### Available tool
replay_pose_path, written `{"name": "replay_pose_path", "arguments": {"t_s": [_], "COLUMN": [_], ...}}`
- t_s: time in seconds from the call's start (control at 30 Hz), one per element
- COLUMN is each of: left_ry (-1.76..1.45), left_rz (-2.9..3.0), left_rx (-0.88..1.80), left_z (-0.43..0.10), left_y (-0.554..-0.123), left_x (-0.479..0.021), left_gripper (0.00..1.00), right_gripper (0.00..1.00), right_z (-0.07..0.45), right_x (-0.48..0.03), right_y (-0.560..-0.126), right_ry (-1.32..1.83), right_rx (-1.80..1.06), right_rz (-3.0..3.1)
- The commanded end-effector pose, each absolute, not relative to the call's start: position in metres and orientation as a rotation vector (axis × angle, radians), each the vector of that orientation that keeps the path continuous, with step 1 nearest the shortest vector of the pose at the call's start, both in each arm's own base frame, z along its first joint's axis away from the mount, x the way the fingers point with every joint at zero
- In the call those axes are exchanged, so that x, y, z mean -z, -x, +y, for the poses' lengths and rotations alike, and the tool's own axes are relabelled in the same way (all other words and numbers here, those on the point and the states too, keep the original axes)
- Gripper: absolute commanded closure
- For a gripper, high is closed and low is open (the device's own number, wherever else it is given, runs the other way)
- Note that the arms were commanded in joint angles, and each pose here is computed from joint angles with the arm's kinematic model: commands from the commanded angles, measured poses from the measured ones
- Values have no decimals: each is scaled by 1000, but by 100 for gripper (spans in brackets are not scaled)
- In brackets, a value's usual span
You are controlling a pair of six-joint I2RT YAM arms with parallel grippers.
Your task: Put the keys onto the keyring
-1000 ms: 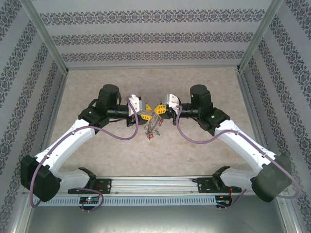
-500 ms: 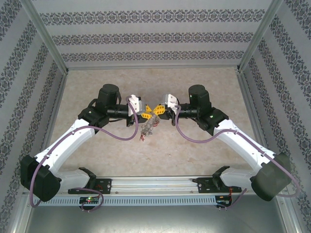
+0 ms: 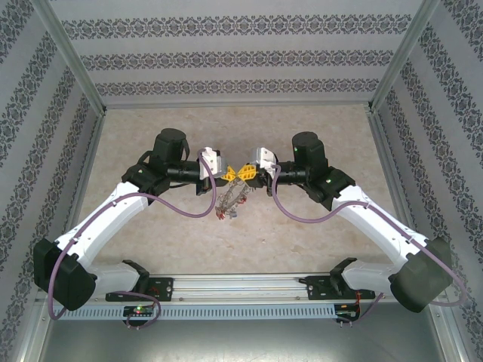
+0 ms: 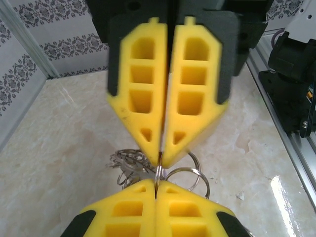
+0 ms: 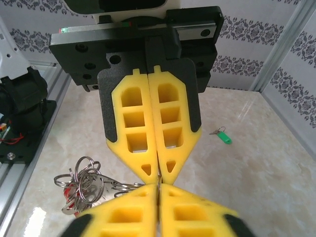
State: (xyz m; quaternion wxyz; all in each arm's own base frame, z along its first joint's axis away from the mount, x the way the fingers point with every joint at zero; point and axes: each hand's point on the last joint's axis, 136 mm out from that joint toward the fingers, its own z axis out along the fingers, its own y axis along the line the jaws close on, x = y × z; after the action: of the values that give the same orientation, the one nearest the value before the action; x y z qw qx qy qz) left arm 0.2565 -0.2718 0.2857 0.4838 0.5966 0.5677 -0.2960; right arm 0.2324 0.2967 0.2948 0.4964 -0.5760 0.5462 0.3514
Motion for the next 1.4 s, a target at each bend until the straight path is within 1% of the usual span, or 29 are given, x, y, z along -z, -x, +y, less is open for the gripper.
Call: {"name": "replay_pose_path", "arguments": {"t_s": [0.0, 0.2, 0.3, 0.43, 0.5, 0.6, 0.7, 0.93, 1.1, 1.27, 1.37], "left_ry": [-1442, -1413, -1399, -1350, -1342, -1340, -1327, -1315, -1304, -1304, -1309], "left_rz": [1355, 1289, 1270, 1252, 1235, 1213, 1204, 1197, 1190, 1196, 1194], "left_rx": [653, 683, 704, 734, 767, 800, 804, 801, 805, 808, 812], "left_z": [-268, -273, -275, -276, -278, -281, -281, -280, -281, -281, -281], "left_y": [-262, -259, -258, -260, -257, -254, -254, -254, -254, -256, -255], "left_x": [-291, -303, -306, -311, -313, -314, -314, -314, -315, -313, -313], "left_gripper": [100, 100, 100, 100, 100, 100, 100, 100, 100, 100, 100], "right_gripper": [76, 71, 70, 69, 73, 83, 85, 79, 78, 72, 72], "right_z": [286, 274, 271, 273, 274, 276, 278, 276, 276, 275, 273], "right_x": [-309, -313, -308, -303, -300, -296, -294, -286, -280, -274, -272], "right_y": [-226, -233, -236, -234, -235, -239, -242, -246, -239, -238, -240], "right_ry": [1431, 1405, 1404, 1399, 1389, 1377, 1373, 1377, 1428, 1440, 1433], "right_rx": [-761, -753, -725, -772, -787, -811, -825, -788, -796, -788, -789], "right_rz": [1230, 1254, 1276, 1296, 1322, 1353, 1375, 1390, 1350, 1349, 1363]}}
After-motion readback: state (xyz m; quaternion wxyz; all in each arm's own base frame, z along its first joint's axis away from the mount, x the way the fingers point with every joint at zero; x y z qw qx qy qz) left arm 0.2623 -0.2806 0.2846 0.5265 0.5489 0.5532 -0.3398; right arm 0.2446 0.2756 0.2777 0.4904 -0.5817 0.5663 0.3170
